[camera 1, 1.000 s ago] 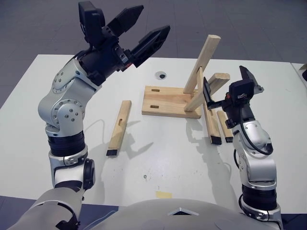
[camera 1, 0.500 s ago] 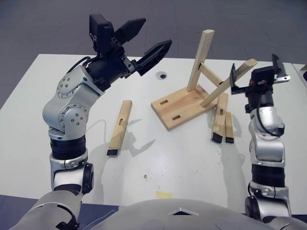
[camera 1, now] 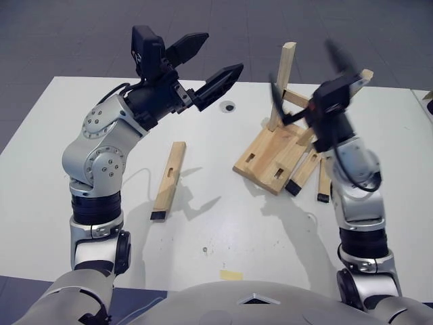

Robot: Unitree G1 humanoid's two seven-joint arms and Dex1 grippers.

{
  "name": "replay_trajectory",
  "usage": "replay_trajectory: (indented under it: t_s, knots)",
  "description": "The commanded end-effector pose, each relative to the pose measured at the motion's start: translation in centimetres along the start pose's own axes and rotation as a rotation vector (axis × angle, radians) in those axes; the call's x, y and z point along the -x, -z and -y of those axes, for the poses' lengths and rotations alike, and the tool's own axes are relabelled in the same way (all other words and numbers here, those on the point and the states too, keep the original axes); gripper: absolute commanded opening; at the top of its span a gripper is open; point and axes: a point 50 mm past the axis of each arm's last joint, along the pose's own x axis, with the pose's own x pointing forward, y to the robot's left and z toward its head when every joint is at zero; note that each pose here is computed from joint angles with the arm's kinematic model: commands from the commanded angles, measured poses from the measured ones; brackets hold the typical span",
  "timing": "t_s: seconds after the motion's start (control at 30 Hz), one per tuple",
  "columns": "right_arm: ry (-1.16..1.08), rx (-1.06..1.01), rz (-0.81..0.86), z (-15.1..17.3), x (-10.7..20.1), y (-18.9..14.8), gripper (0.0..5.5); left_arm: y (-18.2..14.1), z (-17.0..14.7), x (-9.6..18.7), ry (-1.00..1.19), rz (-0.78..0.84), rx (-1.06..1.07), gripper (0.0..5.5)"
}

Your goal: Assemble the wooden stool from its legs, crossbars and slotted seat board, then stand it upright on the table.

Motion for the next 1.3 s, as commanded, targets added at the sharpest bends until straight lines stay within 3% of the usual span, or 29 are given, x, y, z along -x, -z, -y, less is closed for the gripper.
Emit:
replay_trajectory:
  t_s: [0.03,0.17,0.27,0.43,0.67,0.77,0.87,1.0,1.1,1.2,1.3]
  knots:
    - [-0.106,-0.154,-0.356,-1.8,0.2,6.5,5.4,1.0,-0.6,0.7,-0.057,-0.061,-0.021,5.39]
    - [-0.058,-0.129,-0.471,-0.4,-0.7,8.8,5.4,1.7,-0.8,0.9,-0.086,-0.087,-0.022,5.39]
    - [-0.149,-0.079,-0.542,-1.3,-0.3,10.2,5.4,1.9,-0.5,0.7,-0.069,-0.085,-0.03,5.39]
    - [-0.492,-0.09,-0.634,-5.1,2.7,10.9,5.4,1.5,-0.7,0.7,-0.078,-0.071,-0.044,5.39]
    - [-0.638,-0.19,-0.629,-6.8,6.1,9.7,5.4,1.6,-0.6,0.8,-0.098,-0.064,-0.037,5.39]
    - [-0.549,-0.147,-0.557,-5.6,5.7,9.0,5.4,1.8,-0.4,0.8,-0.097,-0.067,-0.037,5.39]
    - [-0.438,-0.272,-0.304,-4.7,4.0,6.1,5.4,1.1,-0.7,1.0,-0.112,-0.037,-0.034,5.39]
    - [-0.315,-0.395,-0.055,-3.3,3.9,2.6,5.4,-0.9,-0.9,1.4,-0.128,0.035,-0.045,5.39]
    - [-0.075,-0.469,0.057,-0.9,4.7,0.7,5.4,-3.5,-0.3,1.5,-0.113,0.157,-0.047,5.39]
    - [0.189,-0.4,-0.019,1.4,6.6,2.2,5.4,-7.5,-0.2,2.4,-0.155,0.359,-0.027,5.39]
    - [0.416,-0.366,-0.166,2.6,9.4,4.8,5.4,-9.1,-2.2,3.9,-0.321,0.408,-0.04,5.39]
